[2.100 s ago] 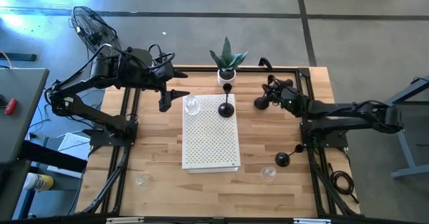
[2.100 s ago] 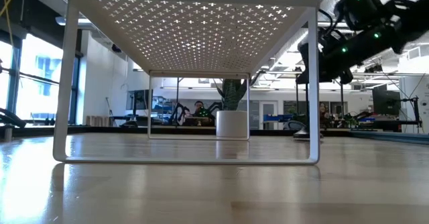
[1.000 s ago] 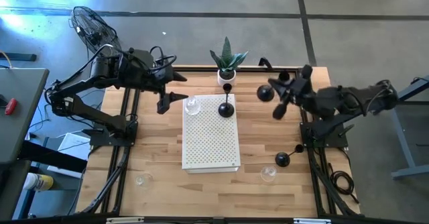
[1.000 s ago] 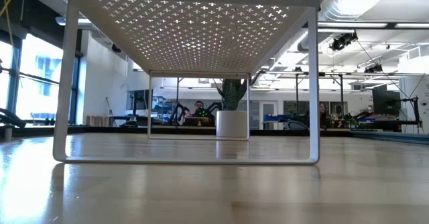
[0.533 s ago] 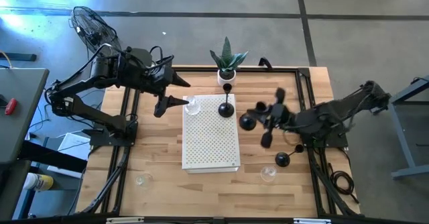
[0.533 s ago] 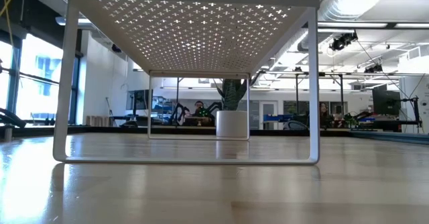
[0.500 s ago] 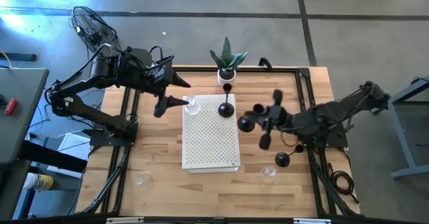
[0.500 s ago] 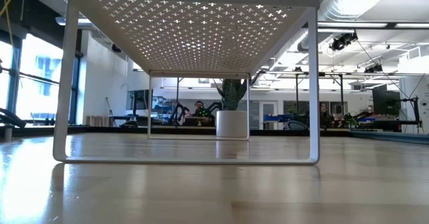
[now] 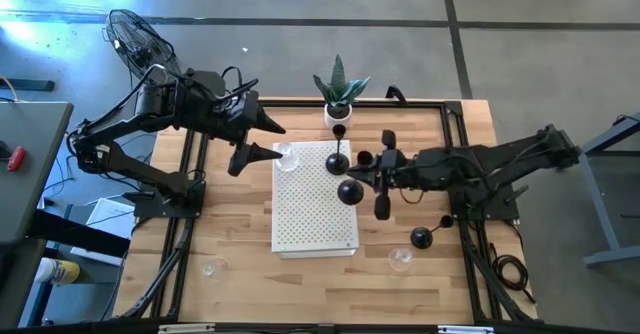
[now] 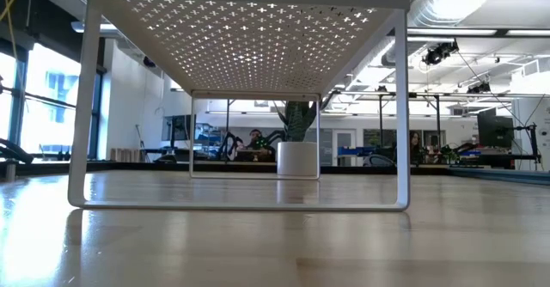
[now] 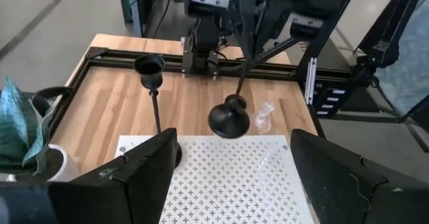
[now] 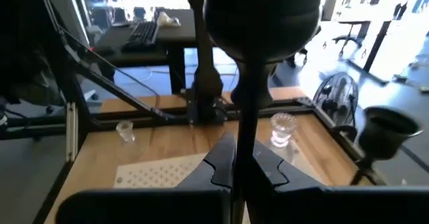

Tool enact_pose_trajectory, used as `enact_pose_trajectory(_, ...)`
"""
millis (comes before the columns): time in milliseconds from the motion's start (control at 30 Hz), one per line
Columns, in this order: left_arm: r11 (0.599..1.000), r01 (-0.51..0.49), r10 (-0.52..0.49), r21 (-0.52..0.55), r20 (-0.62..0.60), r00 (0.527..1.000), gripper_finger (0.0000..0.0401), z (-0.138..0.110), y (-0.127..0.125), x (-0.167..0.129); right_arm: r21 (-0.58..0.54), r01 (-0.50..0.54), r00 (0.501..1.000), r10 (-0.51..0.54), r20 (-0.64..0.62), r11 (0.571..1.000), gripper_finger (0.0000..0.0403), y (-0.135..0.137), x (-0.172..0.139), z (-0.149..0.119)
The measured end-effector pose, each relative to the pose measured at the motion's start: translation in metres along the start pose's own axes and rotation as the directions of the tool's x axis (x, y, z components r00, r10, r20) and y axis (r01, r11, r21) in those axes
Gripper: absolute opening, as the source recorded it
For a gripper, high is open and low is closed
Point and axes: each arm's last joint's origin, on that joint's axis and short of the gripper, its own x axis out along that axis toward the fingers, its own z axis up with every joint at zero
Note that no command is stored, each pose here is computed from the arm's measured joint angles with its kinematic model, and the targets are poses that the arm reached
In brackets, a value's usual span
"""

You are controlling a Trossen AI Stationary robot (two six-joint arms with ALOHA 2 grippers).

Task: Pick & Place candle stick holders
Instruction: Put the top black candle holder on the shelf aligned with the other black candle holder

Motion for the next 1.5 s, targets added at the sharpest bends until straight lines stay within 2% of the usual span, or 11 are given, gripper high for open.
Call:
enact_pose_trajectory(167,1.000,-0.002,0.002,-0.004,-0.018,1.000,0.0287,-0.002,0.000,0.000,0.026,-0.030,0.999,0.031,-0.033,0.999,0.0004,0.002,0.013,-0.007)
enact_pose_trajectory(367,1.000,-0.003,0.003,-0.008,-0.019,1.000,0.0287,-0.002,0.000,0.000,0.043,-0.063,0.998,0.064,-0.017,0.997,0.0003,0.006,0.021,-0.008)
enact_pose_trajectory(567,1.000,-0.005,0.005,-0.005,-0.020,1.000,0.0287,-0.002,0.000,0.000,0.045,-0.047,0.999,0.048,-0.026,0.998,0.0003,0.007,0.024,-0.010)
enact_pose_trajectory(700,1.000,-0.005,0.005,0.016,-0.021,1.000,0.0287,-0.003,0.001,0.002,0.041,0.005,1.000,-0.004,-0.016,0.999,0.0004,0.007,0.033,-0.014)
enact_pose_trajectory(933,0.999,-0.012,0.016,0.048,-0.077,0.997,0.0287,-0.016,0.004,0.016,0.088,0.013,0.999,-0.009,-0.036,0.996,0.0004,-0.012,0.051,-0.018)
enact_pose_trajectory(1167,0.998,-0.005,0.013,0.068,-0.108,0.994,0.0287,-0.020,0.005,0.018,0.115,0.039,0.997,-0.031,-0.070,0.993,0.0003,-0.026,0.055,-0.020)
enact_pose_trajectory(1500,0.998,-0.003,0.011,0.064,-0.125,0.992,0.0287,-0.023,0.004,0.012,0.121,0.073,0.993,-0.061,-0.100,0.990,0.0004,-0.027,0.056,-0.024)
